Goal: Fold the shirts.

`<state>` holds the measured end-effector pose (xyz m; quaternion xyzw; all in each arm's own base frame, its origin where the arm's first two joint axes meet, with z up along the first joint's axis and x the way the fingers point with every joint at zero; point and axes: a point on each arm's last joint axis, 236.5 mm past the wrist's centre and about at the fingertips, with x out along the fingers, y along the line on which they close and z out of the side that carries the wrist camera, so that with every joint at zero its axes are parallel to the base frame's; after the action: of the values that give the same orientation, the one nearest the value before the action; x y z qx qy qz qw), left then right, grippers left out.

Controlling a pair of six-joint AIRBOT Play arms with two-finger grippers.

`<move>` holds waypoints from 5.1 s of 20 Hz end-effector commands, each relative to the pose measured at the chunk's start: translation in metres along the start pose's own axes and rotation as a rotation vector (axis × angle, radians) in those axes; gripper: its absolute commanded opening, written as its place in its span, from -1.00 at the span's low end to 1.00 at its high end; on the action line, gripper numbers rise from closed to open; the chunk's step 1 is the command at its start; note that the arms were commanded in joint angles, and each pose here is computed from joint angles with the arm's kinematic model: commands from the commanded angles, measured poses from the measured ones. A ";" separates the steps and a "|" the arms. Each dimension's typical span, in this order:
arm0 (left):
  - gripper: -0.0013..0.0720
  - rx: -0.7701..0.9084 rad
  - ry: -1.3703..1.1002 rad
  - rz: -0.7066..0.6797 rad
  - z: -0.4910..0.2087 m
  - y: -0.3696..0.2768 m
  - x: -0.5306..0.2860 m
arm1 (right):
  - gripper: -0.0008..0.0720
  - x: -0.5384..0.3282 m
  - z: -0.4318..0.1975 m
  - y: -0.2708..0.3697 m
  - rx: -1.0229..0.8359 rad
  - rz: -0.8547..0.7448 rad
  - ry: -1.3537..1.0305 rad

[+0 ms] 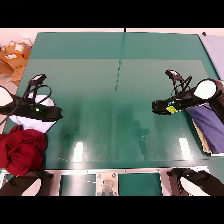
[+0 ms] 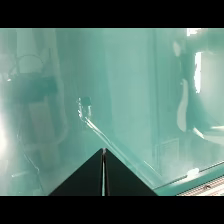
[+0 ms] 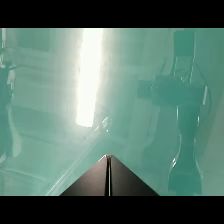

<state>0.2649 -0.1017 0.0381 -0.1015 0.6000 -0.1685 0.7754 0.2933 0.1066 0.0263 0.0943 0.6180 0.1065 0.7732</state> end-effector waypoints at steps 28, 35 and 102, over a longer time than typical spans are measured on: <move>-0.92 -0.143 0.167 0.628 -0.005 0.230 0.052 | -0.94 0.000 0.000 0.000 0.000 0.000 0.001; -0.93 0.097 -0.097 0.570 0.091 0.108 -0.050 | -0.94 0.000 0.005 0.001 0.000 0.002 -0.021; -0.92 0.539 -1.533 0.218 0.089 -0.161 -0.515 | -0.94 -0.460 0.052 0.126 -0.329 0.346 -1.280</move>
<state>0.2237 -0.0810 0.5879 0.0126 -0.1779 -0.1709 0.9690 0.2742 0.0940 0.4703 0.1367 0.0483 0.2640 0.9536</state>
